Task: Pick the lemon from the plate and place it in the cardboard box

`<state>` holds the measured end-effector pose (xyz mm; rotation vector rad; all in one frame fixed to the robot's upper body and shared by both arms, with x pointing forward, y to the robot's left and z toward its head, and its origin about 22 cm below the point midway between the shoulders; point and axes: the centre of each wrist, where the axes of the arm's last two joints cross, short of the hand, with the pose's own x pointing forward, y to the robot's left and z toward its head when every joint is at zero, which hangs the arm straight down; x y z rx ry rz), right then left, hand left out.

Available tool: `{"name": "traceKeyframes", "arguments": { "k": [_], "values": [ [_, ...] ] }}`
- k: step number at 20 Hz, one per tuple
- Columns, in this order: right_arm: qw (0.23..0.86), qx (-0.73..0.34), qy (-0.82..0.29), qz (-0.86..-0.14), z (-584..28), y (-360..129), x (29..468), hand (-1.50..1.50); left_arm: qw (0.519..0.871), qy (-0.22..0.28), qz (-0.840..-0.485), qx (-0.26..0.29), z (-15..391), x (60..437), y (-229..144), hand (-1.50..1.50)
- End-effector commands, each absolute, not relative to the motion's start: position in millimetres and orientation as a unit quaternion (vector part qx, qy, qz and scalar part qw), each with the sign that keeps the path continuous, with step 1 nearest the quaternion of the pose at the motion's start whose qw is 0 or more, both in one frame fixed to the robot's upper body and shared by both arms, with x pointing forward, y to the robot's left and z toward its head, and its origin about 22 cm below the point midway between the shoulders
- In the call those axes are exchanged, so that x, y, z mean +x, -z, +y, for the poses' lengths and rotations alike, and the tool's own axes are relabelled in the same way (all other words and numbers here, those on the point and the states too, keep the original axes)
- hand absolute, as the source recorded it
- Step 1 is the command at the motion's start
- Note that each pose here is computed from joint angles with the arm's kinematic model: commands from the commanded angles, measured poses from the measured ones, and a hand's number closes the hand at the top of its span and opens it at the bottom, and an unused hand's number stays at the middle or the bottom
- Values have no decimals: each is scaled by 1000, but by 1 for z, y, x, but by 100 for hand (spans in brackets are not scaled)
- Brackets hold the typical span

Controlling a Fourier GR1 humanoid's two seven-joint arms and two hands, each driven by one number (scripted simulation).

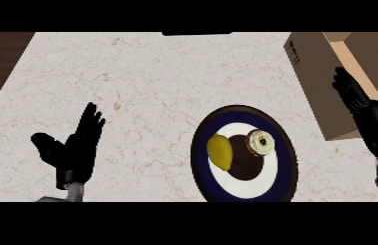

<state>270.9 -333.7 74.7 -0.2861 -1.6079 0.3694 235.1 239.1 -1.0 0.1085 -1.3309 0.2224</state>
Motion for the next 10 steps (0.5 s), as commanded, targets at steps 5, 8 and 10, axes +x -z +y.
{"name": "traceKeyframes", "arguments": {
  "k": [5,8,10],
  "values": [
    [632,-109,154,-752,-335,-26,236,150,715,-74,-691,74,264,255,-43,0],
    [693,-247,50,-676,-343,18,205,150,707,-66,-703,46,261,258,-52,0],
    [661,-236,128,-701,-332,20,203,-150,712,-59,-698,41,265,258,-54,0]
  ]
}}
